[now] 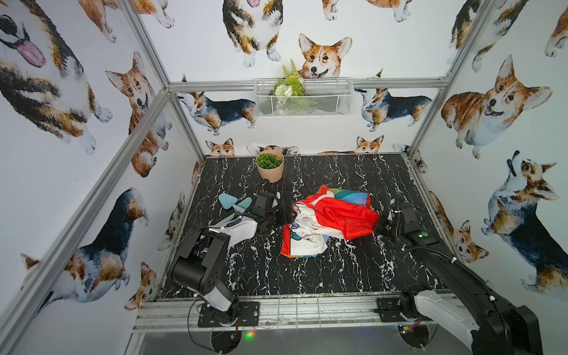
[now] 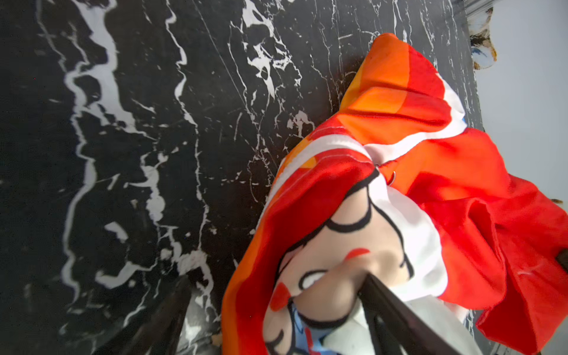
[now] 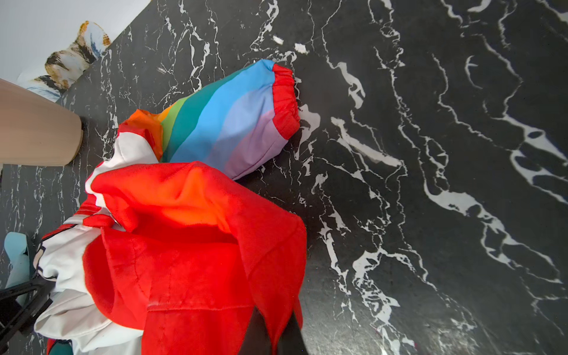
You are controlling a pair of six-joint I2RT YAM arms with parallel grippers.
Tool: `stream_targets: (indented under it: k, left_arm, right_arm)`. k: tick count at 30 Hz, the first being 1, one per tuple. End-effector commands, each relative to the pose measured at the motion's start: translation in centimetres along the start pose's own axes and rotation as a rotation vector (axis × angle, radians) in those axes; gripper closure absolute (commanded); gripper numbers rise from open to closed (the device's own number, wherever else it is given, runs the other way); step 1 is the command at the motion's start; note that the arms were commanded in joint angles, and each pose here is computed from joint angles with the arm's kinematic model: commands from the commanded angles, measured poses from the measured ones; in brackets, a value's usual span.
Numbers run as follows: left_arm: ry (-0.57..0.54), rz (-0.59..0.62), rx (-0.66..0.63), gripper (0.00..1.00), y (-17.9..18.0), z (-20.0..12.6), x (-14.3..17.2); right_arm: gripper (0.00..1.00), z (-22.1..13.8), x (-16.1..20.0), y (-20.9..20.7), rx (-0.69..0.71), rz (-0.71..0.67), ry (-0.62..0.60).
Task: Unzip the jacket
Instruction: Flatten out the jacket at the center of the board.
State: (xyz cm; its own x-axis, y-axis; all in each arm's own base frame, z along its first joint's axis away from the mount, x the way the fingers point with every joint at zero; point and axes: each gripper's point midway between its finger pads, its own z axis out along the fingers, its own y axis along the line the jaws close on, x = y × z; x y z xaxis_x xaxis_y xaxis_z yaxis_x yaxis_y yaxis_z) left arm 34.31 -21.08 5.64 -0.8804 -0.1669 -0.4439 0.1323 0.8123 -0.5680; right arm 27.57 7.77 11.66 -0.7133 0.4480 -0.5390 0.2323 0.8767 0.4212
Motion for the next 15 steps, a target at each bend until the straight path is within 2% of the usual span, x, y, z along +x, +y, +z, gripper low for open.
stream_targets:
  k: [1,6,9,11,15]
  left_arm:
    - [0.002,-0.011,0.093,0.17,-1.5,1.2,-0.2]
    - [0.004,-0.029,0.153,0.37,-2.5,1.8,-0.4]
    - [-0.021,-0.020,0.147,0.65,-2.9,1.0,-1.1]
    - [-0.038,0.001,0.126,0.78,-3.1,0.2,-1.7]
    - [-0.084,0.050,0.080,0.97,-3.9,-2.2,-3.4]
  right_arm:
    - [1.00,0.1,-0.7,1.1,-0.040,0.008,-0.012]
    - [1.00,0.4,-0.9,1.7,-0.060,0.019,-0.003]
    - [1.00,-0.4,-2.3,2.7,-0.081,0.017,-0.032]
    - [1.00,-1.4,-3.7,3.7,-0.101,0.013,-0.071]
    - [1.00,-4.0,-7.0,6.0,-0.147,-0.005,-0.157]
